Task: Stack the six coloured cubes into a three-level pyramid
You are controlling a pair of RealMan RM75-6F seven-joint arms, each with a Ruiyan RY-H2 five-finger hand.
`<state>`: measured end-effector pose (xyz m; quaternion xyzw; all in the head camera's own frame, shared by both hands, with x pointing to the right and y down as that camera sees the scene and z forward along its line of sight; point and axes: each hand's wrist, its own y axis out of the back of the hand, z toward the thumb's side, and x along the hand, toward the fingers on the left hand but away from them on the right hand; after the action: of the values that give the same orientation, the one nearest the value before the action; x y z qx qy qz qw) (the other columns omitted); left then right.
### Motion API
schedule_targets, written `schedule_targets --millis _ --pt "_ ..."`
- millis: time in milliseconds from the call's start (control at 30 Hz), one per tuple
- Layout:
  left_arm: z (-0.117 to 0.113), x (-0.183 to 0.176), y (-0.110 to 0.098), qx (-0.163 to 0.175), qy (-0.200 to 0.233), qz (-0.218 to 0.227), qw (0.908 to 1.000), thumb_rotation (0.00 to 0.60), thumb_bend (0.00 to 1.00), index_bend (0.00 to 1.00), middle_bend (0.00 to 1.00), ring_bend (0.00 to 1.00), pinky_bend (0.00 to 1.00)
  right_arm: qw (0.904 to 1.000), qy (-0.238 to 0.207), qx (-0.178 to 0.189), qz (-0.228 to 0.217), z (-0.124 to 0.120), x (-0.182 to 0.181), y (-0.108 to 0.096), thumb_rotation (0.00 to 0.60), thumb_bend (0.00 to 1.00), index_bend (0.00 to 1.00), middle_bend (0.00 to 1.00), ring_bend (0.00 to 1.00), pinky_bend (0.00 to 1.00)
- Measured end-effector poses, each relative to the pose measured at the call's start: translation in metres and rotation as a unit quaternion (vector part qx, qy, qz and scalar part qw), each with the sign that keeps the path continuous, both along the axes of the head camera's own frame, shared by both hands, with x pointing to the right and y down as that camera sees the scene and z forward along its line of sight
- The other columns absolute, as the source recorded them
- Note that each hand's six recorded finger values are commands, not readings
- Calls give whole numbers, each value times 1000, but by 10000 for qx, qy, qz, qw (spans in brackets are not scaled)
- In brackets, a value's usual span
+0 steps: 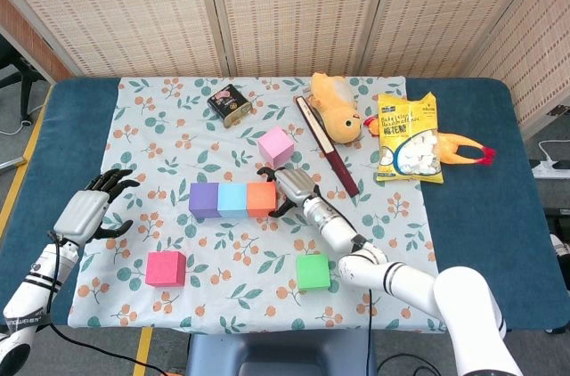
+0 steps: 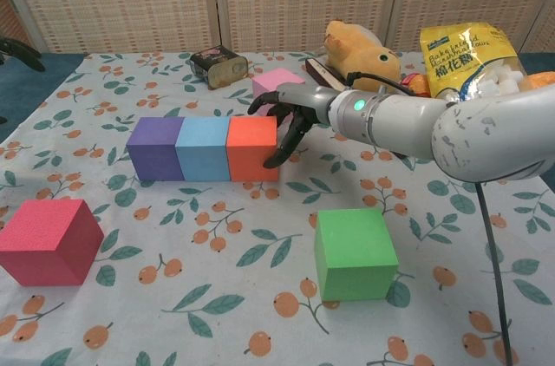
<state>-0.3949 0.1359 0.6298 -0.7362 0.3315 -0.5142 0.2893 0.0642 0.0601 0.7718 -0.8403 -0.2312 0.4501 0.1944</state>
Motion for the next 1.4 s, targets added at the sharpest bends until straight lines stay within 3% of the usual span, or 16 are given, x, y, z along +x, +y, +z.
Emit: schedule_targets --millis 233,400,967,1233,1400 --pt "0 1 0 -11 -18 33 10000 600 313 217 78 48 128 10000 24 -14 -11 0 1 0 600 88 2 219 133 226" --pt "0 2 0 -16 -35 72 10000 600 316 216 76 48 127 10000 14 -3 -9 -2 2 0 600 40 0 186 115 219" --pt "-1 5 1 -14 -22 127 9999 600 315 211 73 48 128 10000 -83 -27 -34 -13 7 3 600 39 0 176 108 214" --pt "-4 7 1 23 1 156 9999 600 315 211 73 47 128 9996 1 271 69 -41 41 -17 600 39 0 176 103 206" --pt "-5 8 0 47 8 157 9999 600 314 210 73 47 128 9993 184 303 146 -38 51 -23 600 38 0 172 45 165"
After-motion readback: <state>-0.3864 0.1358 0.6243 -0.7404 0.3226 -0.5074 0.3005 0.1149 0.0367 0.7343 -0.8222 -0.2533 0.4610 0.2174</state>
